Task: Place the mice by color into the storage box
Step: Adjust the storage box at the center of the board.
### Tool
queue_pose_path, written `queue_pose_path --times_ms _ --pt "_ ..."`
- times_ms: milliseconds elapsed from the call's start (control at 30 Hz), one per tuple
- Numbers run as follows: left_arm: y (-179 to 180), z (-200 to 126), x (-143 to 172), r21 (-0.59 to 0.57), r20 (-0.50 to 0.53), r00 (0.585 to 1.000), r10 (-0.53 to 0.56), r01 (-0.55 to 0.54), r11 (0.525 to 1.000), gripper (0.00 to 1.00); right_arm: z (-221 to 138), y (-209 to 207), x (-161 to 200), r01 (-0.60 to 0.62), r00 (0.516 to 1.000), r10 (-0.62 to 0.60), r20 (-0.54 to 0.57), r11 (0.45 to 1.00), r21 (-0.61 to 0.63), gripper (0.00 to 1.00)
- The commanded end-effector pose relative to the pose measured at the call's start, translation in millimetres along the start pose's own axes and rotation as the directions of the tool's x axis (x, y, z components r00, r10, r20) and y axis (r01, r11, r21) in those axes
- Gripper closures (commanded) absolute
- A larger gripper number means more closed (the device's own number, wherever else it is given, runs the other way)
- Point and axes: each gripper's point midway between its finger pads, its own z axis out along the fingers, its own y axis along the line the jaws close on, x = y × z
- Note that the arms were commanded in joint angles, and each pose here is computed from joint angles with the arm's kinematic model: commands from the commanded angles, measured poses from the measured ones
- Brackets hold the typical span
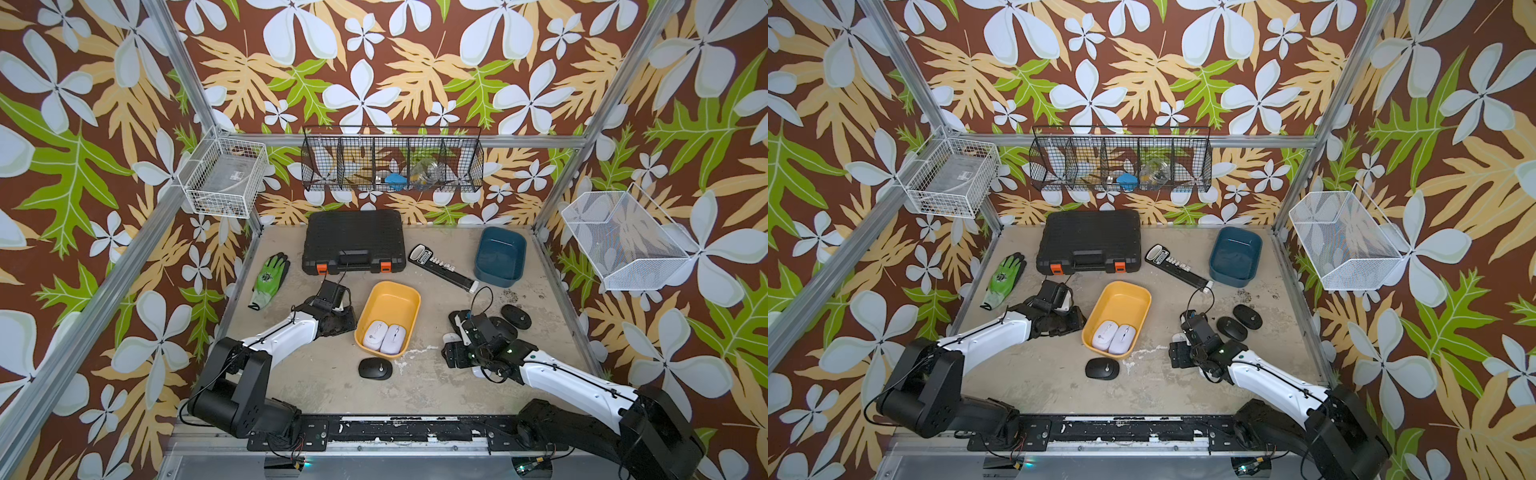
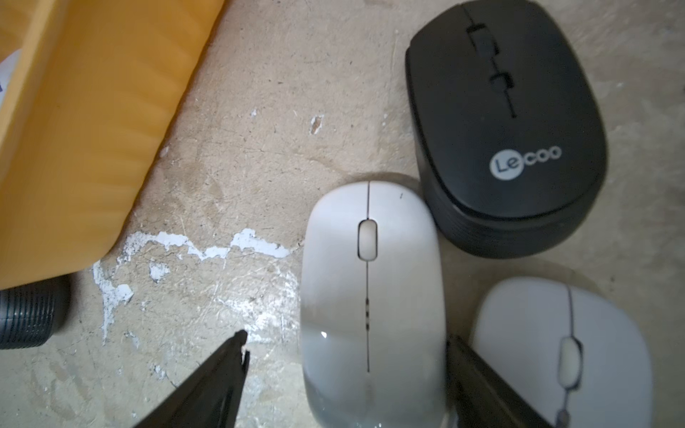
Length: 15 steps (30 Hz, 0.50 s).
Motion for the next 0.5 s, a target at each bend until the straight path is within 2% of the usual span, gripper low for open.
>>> queue_pose_path --times_ms 0,467 --pt "-7 -4 5 0.033 0.001 1.000 -0.004 0.004 0.999 0.60 0 1 -1 0.009 1.000 -0.009 0.002 1.000 -0.001 0.16" --pt "-45 -21 24 0.193 -0.005 0.999 0.046 -0.044 0.980 0.58 8 5 -1 -0.005 1.000 0.005 -0.009 1.000 -0.018 0.23"
